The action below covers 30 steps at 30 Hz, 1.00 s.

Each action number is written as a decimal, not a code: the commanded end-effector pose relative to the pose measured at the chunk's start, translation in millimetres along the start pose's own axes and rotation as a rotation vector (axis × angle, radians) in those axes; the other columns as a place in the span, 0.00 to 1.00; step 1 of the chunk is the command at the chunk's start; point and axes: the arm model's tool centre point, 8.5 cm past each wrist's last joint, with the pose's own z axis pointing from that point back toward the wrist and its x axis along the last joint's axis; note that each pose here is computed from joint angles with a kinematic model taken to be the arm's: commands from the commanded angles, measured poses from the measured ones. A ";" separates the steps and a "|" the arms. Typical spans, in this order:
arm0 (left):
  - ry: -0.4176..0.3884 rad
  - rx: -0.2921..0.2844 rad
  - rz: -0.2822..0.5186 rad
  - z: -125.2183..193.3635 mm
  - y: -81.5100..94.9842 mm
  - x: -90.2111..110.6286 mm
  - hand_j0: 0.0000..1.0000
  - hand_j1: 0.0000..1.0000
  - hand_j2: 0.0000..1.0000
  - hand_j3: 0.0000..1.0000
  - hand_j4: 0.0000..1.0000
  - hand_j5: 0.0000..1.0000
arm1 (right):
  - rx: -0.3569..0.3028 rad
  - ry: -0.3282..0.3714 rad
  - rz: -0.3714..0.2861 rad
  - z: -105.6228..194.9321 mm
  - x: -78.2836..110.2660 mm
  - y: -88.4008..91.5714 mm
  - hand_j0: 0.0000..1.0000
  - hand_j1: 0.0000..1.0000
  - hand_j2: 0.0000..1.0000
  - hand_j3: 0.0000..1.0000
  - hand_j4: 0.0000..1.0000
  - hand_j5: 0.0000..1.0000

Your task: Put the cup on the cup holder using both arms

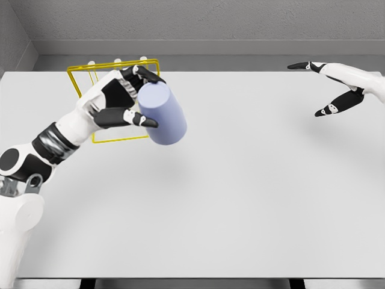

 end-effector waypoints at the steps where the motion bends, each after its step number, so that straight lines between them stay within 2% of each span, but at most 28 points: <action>1: 0.006 0.002 0.010 2.6 2.9 2.5 0.42 0.42 0.42 0.42 0.42 0.42 | -0.007 -0.001 -0.005 0.6 0.1 -1.4 1.00 1.00 1.00 1.00 1.00 1.00; 5: -0.018 0.001 0.008 1.4 8.2 13.3 0.42 0.42 0.42 0.42 0.42 0.42 | -0.005 0.000 -0.005 0.4 0.0 -0.9 1.00 1.00 1.00 1.00 1.00 1.00; 11: -0.004 0.004 0.001 -6.9 18.6 28.8 0.42 0.42 0.42 0.42 0.42 0.42 | -0.004 -0.002 -0.006 -0.3 0.2 -0.2 1.00 1.00 1.00 1.00 1.00 1.00; 15: 0.006 0.009 0.009 -10.8 23.1 31.1 0.42 0.42 0.42 0.42 0.42 0.42 | -0.004 -0.002 -0.006 -0.3 0.2 -0.2 1.00 1.00 1.00 1.00 1.00 1.00; 20: 0.007 0.024 0.002 -20.7 37.0 39.7 0.42 0.42 0.42 0.42 0.42 0.42 | -0.005 -0.002 -0.006 -0.2 0.3 -0.7 1.00 1.00 1.00 1.00 1.00 1.00; 25: 0.009 0.037 0.007 -22.9 43.3 39.2 0.42 0.42 0.42 0.42 0.42 0.42 | -0.005 0.000 -0.005 0.4 0.0 -0.9 1.00 1.00 1.00 1.00 1.00 1.00; 30: -0.004 0.042 -0.002 -24.1 47.7 48.5 0.42 0.42 0.42 0.42 0.42 0.42 | -0.004 0.000 -0.006 0.3 0.0 -0.4 1.00 1.00 1.00 1.00 1.00 1.00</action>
